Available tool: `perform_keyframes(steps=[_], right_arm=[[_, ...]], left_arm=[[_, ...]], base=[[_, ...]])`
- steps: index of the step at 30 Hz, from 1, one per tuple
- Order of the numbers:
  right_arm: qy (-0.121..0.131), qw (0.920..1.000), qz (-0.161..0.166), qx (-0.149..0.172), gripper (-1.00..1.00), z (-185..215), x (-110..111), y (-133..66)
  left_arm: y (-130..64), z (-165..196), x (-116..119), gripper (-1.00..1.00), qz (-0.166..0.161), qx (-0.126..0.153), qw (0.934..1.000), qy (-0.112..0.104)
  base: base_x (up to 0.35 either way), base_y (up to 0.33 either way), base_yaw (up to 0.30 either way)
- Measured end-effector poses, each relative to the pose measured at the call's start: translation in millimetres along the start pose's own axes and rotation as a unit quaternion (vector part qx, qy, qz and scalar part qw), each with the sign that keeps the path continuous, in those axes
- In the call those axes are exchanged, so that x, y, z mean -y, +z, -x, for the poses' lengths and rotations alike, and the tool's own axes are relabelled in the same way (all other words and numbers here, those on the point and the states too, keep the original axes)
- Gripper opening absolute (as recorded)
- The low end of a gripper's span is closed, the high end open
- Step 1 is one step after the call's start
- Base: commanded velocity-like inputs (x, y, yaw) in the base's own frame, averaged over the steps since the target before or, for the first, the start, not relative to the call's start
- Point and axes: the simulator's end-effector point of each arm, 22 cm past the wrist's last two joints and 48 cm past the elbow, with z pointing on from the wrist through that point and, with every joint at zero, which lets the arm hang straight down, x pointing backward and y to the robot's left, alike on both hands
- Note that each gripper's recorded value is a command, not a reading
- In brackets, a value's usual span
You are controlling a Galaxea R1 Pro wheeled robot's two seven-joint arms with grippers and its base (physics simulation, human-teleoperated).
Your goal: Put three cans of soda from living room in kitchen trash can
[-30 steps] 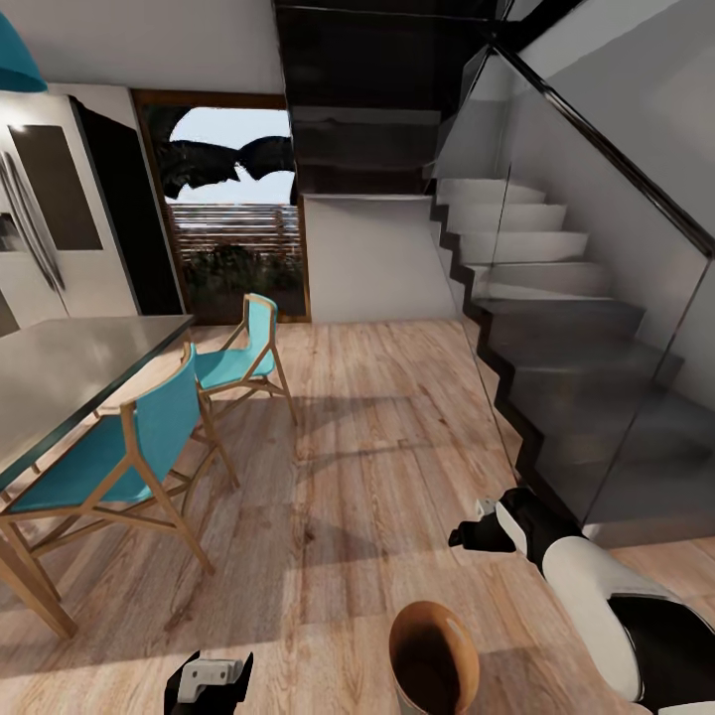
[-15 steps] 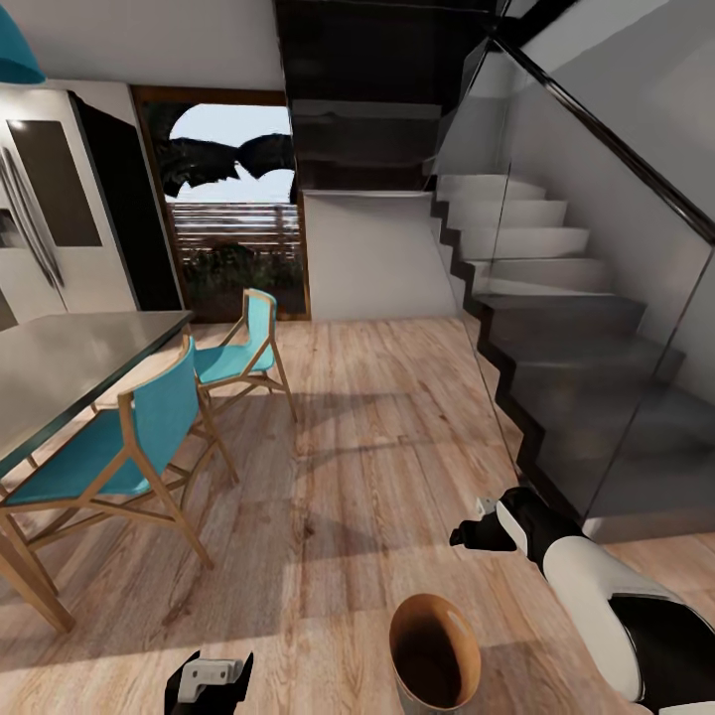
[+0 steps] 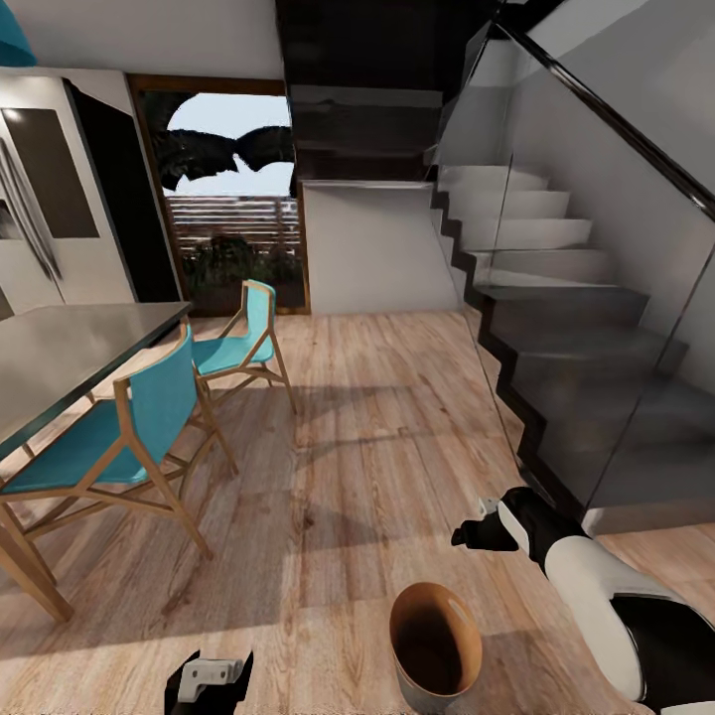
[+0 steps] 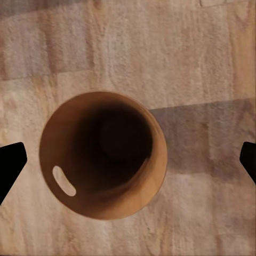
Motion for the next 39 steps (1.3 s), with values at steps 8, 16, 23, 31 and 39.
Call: perform_keyframes(steps=[8, 16, 23, 31, 39], right_arm=[[0.001, 1.0, -0.001, -0.006, 1.0, -13, 3, 19.6], [0.001, 0.9999, -0.001, -0.012, 1.0, -25, 6, 39.6], [0.001, 0.9999, -0.002, -0.016, 1.0, -36, 9, 57.2], [0.002, 0.9998, -0.003, -0.021, 1.0, -49, 14, 77.2], [0.006, 0.9996, -0.014, -0.024, 1.0, -62, 35, 94.3]], left_arm=[[6.0, -21, -1, 1.0, 0.0, -0.005, 1.0, 0.0], [12.0, -42, -2, 1.0, 0.0, -0.011, 0.9999, -0.001], [17.0, -61, -2, 1.0, 0.0, -0.016, 0.9999, -0.001], [22.6, -83, -3, 1.0, 0.0, -0.022, 0.9998, -0.002], [28.1, -105, -4, 1.0, 0.001, -0.027, 0.9996, -0.002]], base=[[0.0, 0.0, 0.0], [0.0, 0.0, 0.0], [0.0, 0.0, 0.0], [0.0, 0.0, 0.0], [0.0, 0.0, 0.0]])
